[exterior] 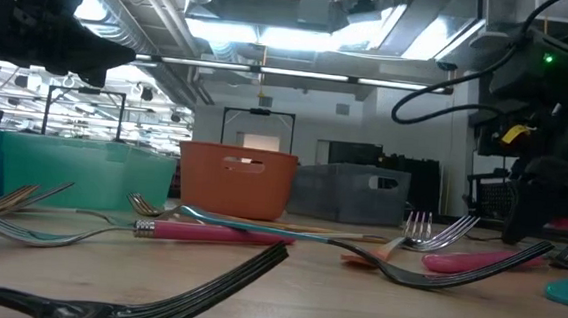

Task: Sort silverware by color (type)
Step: Put the blue fork into the black bin

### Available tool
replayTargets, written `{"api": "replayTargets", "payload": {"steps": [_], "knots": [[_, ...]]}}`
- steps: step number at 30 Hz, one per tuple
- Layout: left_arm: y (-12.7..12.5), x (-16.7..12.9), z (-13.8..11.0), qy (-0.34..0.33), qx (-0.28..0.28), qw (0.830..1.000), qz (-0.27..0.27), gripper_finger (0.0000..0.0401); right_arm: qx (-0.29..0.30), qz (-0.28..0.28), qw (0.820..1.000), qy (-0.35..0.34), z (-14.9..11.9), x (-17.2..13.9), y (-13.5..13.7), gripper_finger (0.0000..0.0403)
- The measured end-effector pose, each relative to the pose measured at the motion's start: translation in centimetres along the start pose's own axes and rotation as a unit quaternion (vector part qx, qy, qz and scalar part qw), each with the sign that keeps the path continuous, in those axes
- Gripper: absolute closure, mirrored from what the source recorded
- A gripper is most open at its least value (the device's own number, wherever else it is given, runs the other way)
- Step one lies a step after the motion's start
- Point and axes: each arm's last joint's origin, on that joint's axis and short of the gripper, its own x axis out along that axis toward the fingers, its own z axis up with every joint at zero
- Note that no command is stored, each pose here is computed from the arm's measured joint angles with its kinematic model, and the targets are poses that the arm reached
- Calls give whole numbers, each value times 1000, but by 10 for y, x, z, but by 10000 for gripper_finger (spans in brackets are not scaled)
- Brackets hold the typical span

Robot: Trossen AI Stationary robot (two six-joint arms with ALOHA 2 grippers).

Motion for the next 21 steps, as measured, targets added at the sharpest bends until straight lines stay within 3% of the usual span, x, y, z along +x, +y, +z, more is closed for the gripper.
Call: {"api": "replayTargets", "payload": {"steps": [13,21], "knots": [[0,0,0,0,0,1000,0,400,2,12,1000,-5,3,-1,2,401],[0,0,0,0,0,1000,0,400,-1,34,999,-11,19,-13,9,402]]}}
